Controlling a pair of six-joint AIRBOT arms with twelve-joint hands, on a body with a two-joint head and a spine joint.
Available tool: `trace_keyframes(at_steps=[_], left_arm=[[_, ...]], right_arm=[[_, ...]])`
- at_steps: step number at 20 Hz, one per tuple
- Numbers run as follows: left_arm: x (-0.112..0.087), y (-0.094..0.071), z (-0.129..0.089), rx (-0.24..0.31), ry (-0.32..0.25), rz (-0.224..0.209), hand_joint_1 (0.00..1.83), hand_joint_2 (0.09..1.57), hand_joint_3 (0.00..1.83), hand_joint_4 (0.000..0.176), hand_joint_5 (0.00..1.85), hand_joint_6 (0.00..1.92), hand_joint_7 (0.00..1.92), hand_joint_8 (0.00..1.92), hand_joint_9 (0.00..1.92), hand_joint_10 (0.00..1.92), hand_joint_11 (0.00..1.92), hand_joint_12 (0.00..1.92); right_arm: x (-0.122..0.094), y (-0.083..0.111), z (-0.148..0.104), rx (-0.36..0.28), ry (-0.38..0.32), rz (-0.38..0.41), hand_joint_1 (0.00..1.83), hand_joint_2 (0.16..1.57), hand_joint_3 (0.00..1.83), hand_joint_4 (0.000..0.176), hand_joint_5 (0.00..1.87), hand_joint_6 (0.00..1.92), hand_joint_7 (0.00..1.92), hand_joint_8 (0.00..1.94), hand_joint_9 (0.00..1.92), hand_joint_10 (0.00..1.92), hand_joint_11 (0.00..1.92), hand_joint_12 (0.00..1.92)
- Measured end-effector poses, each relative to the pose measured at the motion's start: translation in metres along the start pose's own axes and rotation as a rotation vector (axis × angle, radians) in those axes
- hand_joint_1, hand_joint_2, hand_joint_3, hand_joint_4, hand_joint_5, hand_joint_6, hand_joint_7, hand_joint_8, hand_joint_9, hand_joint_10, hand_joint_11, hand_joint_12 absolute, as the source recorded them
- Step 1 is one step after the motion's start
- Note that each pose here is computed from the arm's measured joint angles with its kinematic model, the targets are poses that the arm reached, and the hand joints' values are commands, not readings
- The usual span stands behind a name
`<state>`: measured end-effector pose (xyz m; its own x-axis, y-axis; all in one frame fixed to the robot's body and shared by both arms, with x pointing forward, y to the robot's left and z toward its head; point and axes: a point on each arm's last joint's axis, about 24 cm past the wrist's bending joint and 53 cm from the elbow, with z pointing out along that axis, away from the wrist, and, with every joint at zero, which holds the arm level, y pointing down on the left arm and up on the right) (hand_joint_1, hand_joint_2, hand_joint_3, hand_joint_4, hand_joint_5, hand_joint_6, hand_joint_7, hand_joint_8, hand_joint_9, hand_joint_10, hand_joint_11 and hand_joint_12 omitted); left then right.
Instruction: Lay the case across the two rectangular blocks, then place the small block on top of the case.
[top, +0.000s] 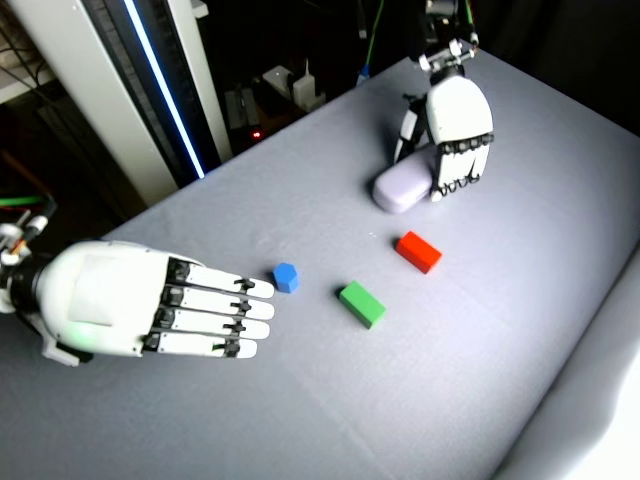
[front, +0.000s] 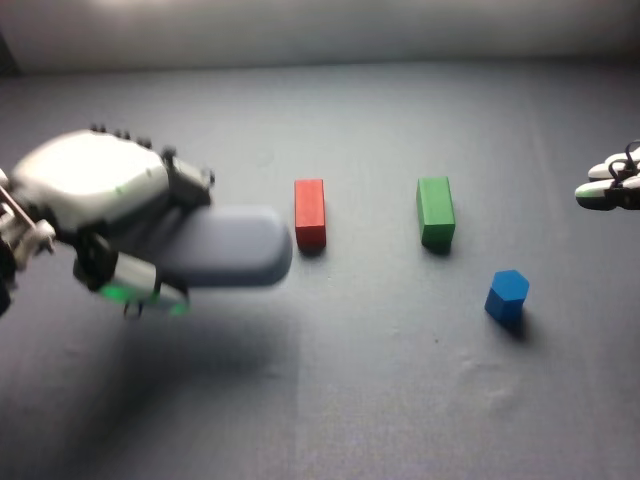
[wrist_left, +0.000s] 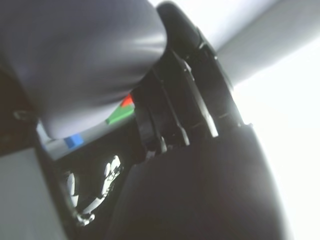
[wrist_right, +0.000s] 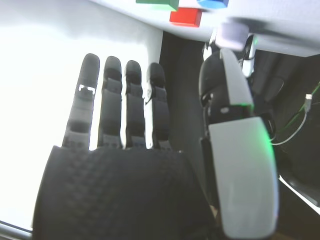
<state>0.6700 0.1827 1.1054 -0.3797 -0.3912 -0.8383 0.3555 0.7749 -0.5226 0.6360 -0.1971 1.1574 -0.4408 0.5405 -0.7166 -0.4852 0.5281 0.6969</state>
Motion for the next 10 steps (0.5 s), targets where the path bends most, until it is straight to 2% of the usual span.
trace_keyframes(at_steps=[1, 2, 3, 4, 5, 6, 8, 9, 10], left_arm=[[-0.011, -0.007, 0.001, 0.024, -0.038, -0.019, 1.26, 1.08, 0.0, 0.0, 0.96, 0.94, 1.16, 0.8, 1.05, 0.66, 0.75, 1.32], [-0.021, -0.016, 0.003, 0.054, -0.066, -0.02, 1.26, 1.08, 0.0, 0.0, 0.96, 0.92, 1.16, 0.8, 1.08, 0.59, 0.81, 1.26], [-0.027, -0.024, 0.004, 0.078, -0.083, -0.017, 1.36, 1.08, 0.0, 0.0, 0.93, 0.92, 1.13, 0.76, 1.0, 1.02, 0.87, 1.23], [-0.033, -0.034, 0.007, 0.105, -0.103, -0.018, 1.39, 1.07, 0.0, 0.0, 0.95, 0.87, 1.15, 0.73, 1.03, 1.09, 0.87, 1.25], [-0.037, -0.044, 0.013, 0.132, -0.123, -0.029, 1.28, 1.09, 0.01, 0.0, 0.94, 0.92, 1.12, 0.87, 0.99, 0.91, 0.86, 1.29], [-0.039, -0.052, 0.02, 0.151, -0.135, -0.035, 1.26, 1.09, 0.0, 0.0, 0.97, 0.89, 1.11, 0.9, 1.01, 0.81, 0.85, 1.3], [-0.04, -0.066, 0.036, 0.18, -0.147, -0.048, 1.26, 1.07, 0.0, 0.0, 1.03, 0.8, 1.12, 0.91, 1.03, 0.79, 0.84, 1.3], [-0.04, -0.074, 0.048, 0.193, -0.141, -0.044, 1.26, 1.08, 0.0, 0.0, 1.01, 0.83, 1.1, 0.93, 1.03, 0.79, 0.85, 1.29], [-0.039, -0.083, 0.061, 0.201, -0.127, -0.04, 1.24, 1.1, 0.0, 0.0, 0.94, 0.95, 1.05, 1.0, 1.01, 0.82, 0.86, 1.28]], right_arm=[[0.0, 0.0, 0.0, 0.0, 0.0, 0.0, 0.92, 1.17, 0.0, 0.0, 0.45, 0.0, 0.36, 0.0, 0.33, 0.0, 0.0, 0.84], [0.0, 0.0, 0.0, 0.0, 0.0, 0.0, 0.92, 1.18, 0.0, 0.0, 0.45, 0.0, 0.37, 0.0, 0.34, 0.0, 0.0, 0.86], [0.0, 0.0, 0.0, 0.001, -0.001, 0.001, 0.89, 1.18, 0.0, 0.0, 0.45, 0.0, 0.37, 0.0, 0.34, 0.0, 0.0, 0.86], [0.0, 0.0, 0.0, 0.0, -0.001, 0.001, 0.87, 1.17, 0.0, 0.0, 0.45, 0.0, 0.38, 0.0, 0.35, 0.0, 0.01, 0.86], [0.0, 0.0, 0.0, 0.001, -0.002, 0.003, 0.88, 1.17, 0.0, 0.0, 0.45, 0.0, 0.36, 0.0, 0.35, 0.0, 0.01, 0.86], [0.001, 0.0, 0.0, 0.0, -0.001, 0.004, 0.89, 1.17, 0.0, 0.0, 0.46, 0.0, 0.36, 0.0, 0.36, 0.01, 0.03, 0.86], [0.003, 0.0, 0.001, -0.001, 0.002, 0.005, 0.83, 1.19, 0.0, 0.0, 0.45, 0.0, 0.35, 0.0, 0.35, 0.0, 0.04, 0.87], [0.002, -0.001, 0.001, 0.001, 0.001, 0.006, 0.83, 1.18, 0.0, 0.0, 0.45, 0.0, 0.36, 0.0, 0.37, 0.01, 0.06, 0.87], [0.001, -0.001, 0.001, 0.001, -0.001, 0.005, 0.86, 1.19, 0.0, 0.0, 0.44, 0.0, 0.35, 0.0, 0.36, 0.0, 0.05, 0.86]])
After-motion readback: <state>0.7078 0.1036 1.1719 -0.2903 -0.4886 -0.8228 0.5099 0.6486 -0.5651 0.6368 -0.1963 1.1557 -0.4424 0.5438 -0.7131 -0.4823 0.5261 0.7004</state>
